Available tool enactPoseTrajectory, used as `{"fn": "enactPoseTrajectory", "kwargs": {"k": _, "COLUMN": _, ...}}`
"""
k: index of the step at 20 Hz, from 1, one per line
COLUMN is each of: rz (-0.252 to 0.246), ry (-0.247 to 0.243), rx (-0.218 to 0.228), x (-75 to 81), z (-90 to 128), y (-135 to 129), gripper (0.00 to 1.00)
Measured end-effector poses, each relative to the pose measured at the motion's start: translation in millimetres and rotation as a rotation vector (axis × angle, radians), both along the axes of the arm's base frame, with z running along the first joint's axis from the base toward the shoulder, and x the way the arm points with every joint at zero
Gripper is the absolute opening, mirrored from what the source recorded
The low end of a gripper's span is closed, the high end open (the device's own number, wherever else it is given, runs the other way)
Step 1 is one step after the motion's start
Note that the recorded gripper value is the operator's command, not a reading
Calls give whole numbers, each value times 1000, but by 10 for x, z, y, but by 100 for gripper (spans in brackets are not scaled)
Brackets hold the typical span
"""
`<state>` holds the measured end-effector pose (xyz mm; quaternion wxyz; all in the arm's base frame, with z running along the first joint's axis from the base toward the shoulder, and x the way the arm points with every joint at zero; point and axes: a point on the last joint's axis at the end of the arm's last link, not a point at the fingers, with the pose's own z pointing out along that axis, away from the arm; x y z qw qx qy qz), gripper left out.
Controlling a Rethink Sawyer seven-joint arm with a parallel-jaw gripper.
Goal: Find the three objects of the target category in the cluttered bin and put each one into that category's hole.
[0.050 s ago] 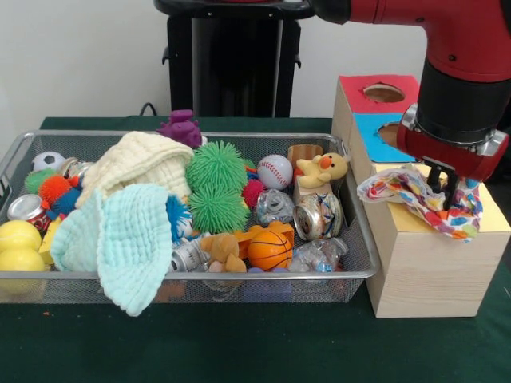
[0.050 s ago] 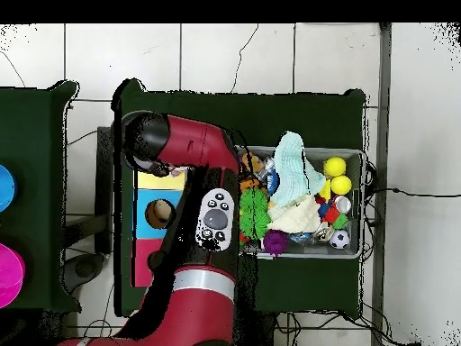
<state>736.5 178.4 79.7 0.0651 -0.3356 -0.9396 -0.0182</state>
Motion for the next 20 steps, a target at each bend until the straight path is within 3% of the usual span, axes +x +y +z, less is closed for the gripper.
{"fn": "enactPoseTrajectory", "kwargs": {"k": 6, "rz": 7, "ry": -2, "rx": -17, "x": -20, "z": 8, "y": 16, "gripper": 0}}
{"fn": "enactPoseTrajectory", "kwargs": {"k": 11, "rz": 39, "ry": -5, "rx": -81, "x": -97, "z": 29, "y": 14, "gripper": 0}}
{"fn": "enactPoseTrajectory", "kwargs": {"k": 13, "rz": 68, "ry": -14, "rx": -133, "x": -131, "z": 79, "y": 7, "gripper": 0}}
{"fn": "enactPoseTrajectory", "kwargs": {"k": 16, "rz": 87, "ry": -26, "rx": -175, "x": -136, "z": 146, "y": -33, "gripper": 0}}
{"fn": "enactPoseTrajectory", "kwargs": {"k": 20, "rz": 87, "ry": -40, "rx": -201, "x": -120, "z": 264, "y": -123, "gripper": 0}}
